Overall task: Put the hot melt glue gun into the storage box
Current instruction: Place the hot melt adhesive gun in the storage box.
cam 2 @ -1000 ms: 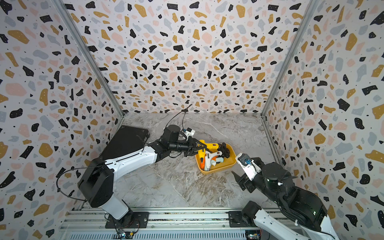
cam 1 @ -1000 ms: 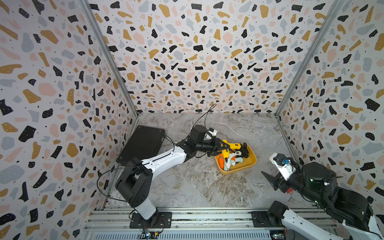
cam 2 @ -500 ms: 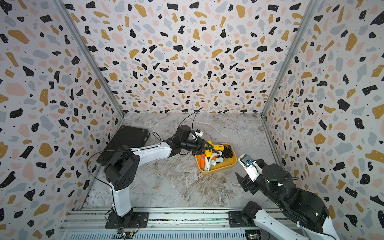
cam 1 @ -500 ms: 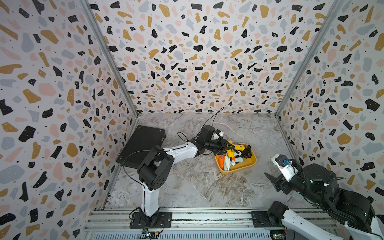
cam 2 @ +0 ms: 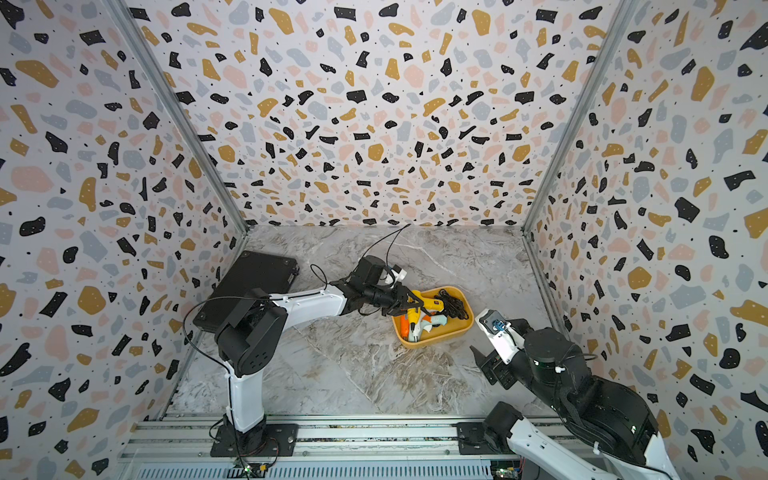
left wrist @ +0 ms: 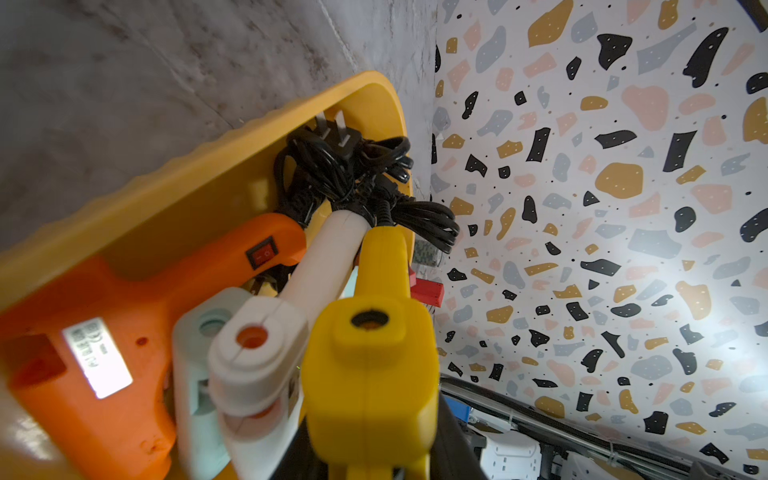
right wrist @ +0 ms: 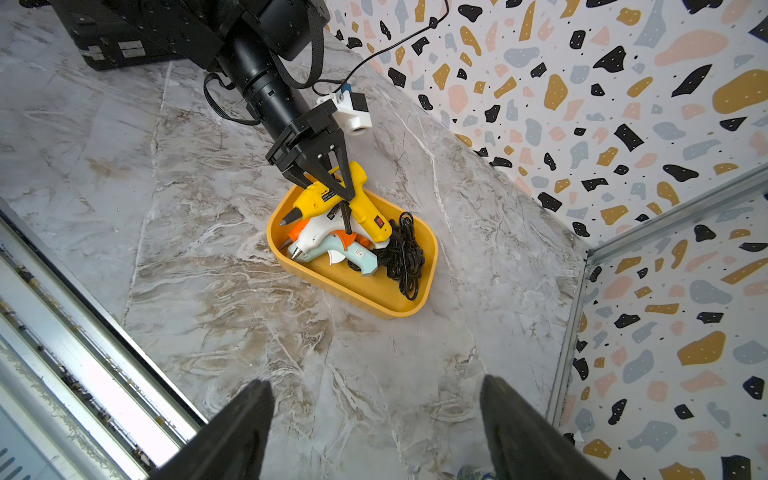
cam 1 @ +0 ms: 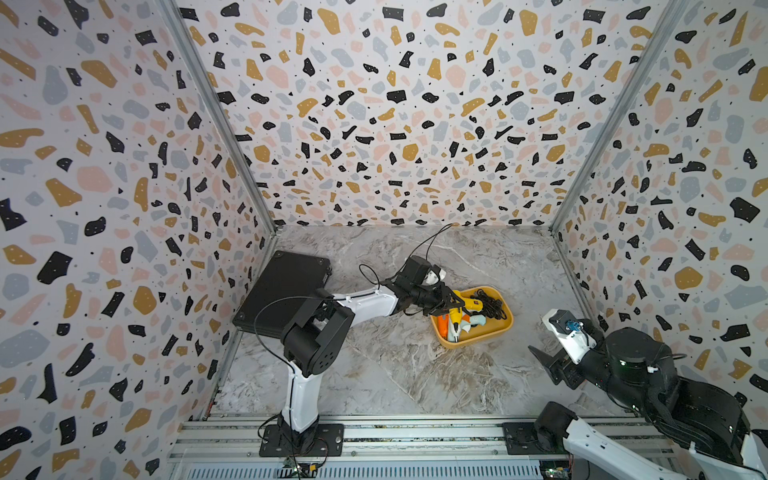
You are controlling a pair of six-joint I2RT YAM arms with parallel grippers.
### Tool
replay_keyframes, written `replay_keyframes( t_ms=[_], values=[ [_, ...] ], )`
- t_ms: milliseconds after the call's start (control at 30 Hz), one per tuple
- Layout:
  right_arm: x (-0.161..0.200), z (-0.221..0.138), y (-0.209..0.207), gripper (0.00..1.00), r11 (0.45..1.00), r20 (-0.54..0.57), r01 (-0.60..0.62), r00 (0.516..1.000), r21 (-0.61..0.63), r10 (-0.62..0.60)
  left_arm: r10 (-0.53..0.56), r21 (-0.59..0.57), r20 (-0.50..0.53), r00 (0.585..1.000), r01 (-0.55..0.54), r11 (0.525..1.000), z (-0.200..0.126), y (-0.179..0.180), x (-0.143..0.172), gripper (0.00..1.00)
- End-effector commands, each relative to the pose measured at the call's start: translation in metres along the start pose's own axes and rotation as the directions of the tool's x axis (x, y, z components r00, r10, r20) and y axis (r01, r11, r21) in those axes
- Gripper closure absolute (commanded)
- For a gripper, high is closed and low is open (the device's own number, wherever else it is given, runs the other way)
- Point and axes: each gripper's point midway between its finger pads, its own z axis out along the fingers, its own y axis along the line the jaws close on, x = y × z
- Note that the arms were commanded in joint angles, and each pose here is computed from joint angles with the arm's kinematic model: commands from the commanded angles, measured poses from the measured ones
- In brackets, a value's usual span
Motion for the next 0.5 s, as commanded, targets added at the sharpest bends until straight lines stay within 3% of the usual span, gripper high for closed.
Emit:
replay_keyframes(
  t_ms=[0,233,467],
  values=[
    [-0.0029,0.001,0.0031,0.17,1.0,-0.002,-0.005,1.0,-0.02,0.005,0.064,-0.055,-0.009,0.998,-0.064,0.996,0.007,0.0155,0.001,1.0],
    [-0.0086,0.0005,0.0067,0.17,0.999,0.003,0.002,1.0,-0.046,-0.001,0.236,-0.164,-0.035,0.971,-0.238,0.957,0.0011,0.0246,0.002,0.93],
    [-0.0105,0.0024,0.0103,0.17,0.998,-0.001,0.01,1.0,-0.067,-0.01,0.34,-0.199,-0.079,0.937,-0.349,0.916,0.0045,0.0208,0.0088,0.79]
  ],
)
